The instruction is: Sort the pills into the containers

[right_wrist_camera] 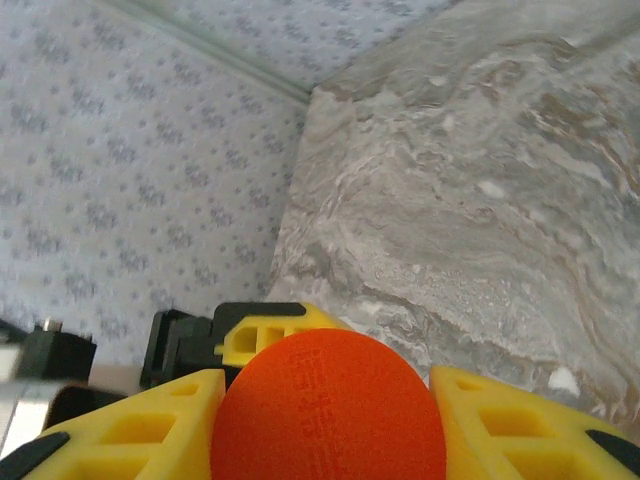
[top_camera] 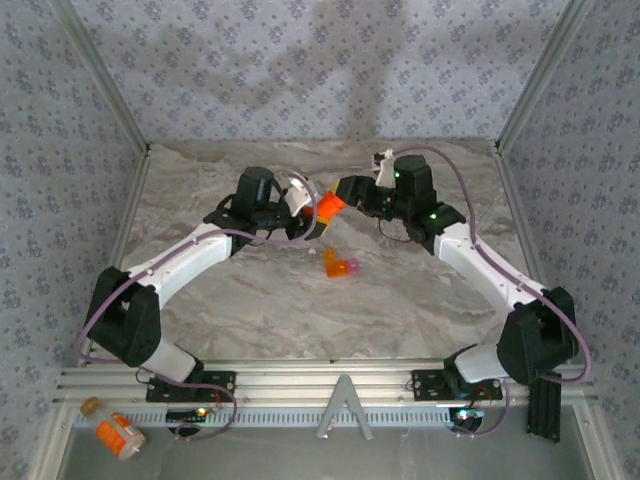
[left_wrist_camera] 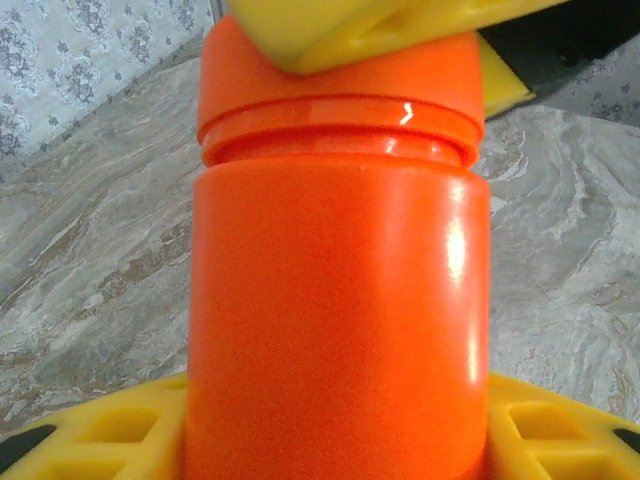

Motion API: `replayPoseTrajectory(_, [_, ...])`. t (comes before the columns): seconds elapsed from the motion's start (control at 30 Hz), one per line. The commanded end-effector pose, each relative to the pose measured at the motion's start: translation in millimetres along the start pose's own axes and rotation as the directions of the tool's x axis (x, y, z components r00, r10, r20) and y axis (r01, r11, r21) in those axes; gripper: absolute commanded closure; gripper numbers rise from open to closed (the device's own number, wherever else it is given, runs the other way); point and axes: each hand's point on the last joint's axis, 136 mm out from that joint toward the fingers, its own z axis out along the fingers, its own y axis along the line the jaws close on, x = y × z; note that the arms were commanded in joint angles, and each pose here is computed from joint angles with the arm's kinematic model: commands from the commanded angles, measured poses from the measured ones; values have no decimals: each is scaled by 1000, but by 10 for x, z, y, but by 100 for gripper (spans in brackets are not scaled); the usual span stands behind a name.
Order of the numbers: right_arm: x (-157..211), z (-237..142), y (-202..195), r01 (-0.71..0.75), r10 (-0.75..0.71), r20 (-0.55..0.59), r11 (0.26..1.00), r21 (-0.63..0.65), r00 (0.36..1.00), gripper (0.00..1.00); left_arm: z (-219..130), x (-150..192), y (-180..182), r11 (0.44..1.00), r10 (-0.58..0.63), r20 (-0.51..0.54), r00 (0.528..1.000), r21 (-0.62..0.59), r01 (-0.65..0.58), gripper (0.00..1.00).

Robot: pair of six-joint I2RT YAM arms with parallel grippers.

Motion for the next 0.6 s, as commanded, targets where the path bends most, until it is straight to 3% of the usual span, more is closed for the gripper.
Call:
replayPoseTrajectory(0.0, [20, -54, 340, 322, -337, -20, 914, -246, 941, 53, -66, -248, -174, 996, 29, 66, 997, 78, -34, 100])
replayPoseTrajectory(0.17, [8, -36, 234, 313, -346, -69, 904, -290, 936, 50, -68, -254, -223, 994, 13, 74, 997, 104, -20, 100])
replayPoseTrajectory(0.2, [-22, -30, 211, 302, -331, -62, 912, -277, 942, 46, -73, -261, -215, 995, 10, 75, 997, 101, -18, 100])
replayPoseTrajectory(0.3, [-130, -62, 168, 247, -260, -27, 942, -226, 965, 20, -66, -247, -200, 996, 10, 73, 997, 92, -16, 100])
replayPoseTrajectory(0.4, [-232, -182, 167, 187, -184, 36, 970, -158, 982, 11, -64, -242, -195, 996, 9, 71, 997, 89, -16, 100])
replayPoseTrajectory(0.57, [-306, -370, -58, -30, 26, 121, 999, 31, 992, 8, -67, -244, -186, 996, 18, 69, 997, 85, -24, 100])
